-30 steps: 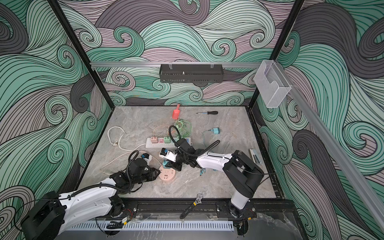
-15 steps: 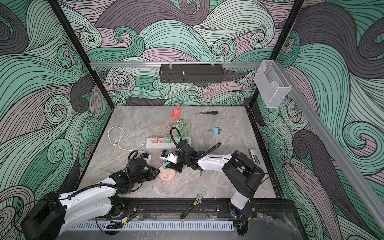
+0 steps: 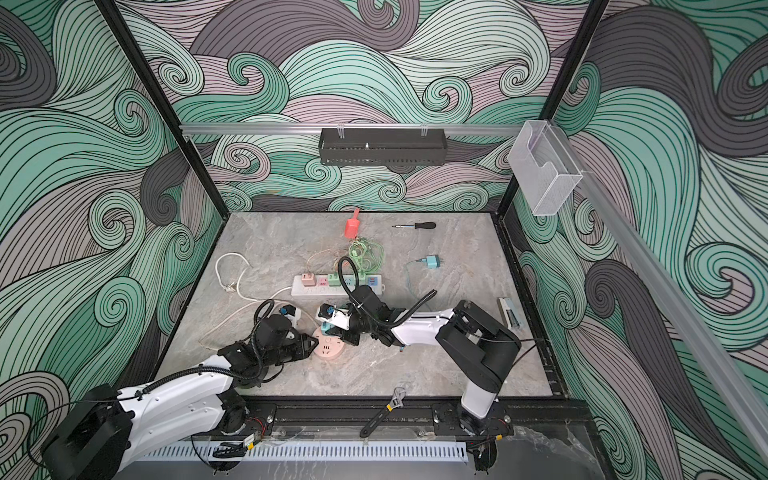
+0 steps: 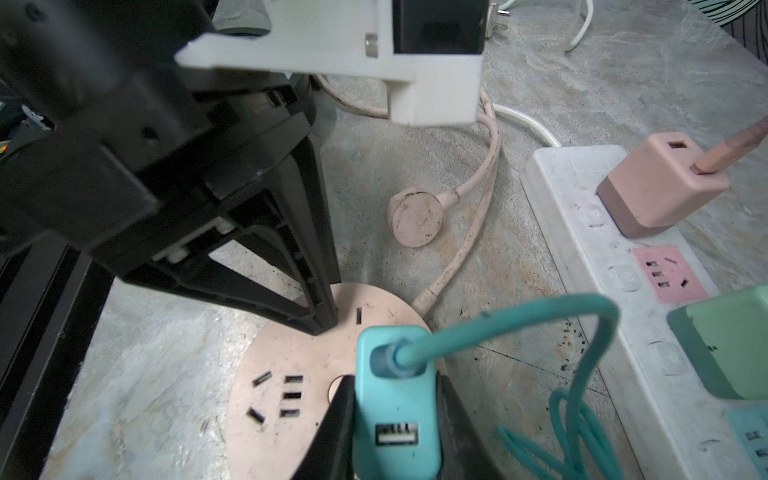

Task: Insert the plug
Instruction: 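Press the teal charger down into the round pink socket with the right gripper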

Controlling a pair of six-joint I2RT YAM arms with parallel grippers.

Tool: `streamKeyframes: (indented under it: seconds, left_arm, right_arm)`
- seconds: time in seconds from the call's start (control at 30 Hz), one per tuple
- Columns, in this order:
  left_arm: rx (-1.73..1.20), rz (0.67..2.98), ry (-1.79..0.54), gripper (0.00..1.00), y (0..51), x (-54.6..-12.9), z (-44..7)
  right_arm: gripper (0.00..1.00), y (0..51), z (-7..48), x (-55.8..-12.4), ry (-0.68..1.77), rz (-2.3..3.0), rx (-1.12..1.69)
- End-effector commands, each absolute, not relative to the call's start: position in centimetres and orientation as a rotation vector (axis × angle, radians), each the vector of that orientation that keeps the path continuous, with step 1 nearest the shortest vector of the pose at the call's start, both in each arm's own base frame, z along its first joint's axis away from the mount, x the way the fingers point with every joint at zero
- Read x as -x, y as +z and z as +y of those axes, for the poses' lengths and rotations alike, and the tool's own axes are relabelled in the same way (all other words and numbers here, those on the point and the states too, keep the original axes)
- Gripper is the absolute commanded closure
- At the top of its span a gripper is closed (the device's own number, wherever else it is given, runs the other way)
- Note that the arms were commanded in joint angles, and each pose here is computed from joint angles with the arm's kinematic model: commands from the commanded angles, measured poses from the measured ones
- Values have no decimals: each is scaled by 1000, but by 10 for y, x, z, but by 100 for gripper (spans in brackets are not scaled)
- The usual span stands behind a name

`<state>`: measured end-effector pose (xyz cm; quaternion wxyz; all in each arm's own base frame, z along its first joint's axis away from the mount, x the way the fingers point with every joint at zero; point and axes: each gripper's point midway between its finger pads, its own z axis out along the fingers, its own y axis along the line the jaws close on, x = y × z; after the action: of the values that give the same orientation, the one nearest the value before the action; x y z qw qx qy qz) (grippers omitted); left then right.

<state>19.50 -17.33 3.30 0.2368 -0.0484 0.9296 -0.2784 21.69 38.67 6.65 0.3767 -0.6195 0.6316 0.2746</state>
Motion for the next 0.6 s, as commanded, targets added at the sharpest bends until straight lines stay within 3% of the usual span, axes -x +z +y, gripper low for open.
streamKeyframes:
  seconds: [0.0, 0.57]
  left_arm:
    - [133, 2560, -759, 71, 36, -194, -171]
    - [185, 2499, -720, 68, 60, -199, -143]
  right_arm:
    - [98, -32, 330, -191, 545, 1965, 1727]
    - [98, -61, 329, -196, 505, 2119, 1729]
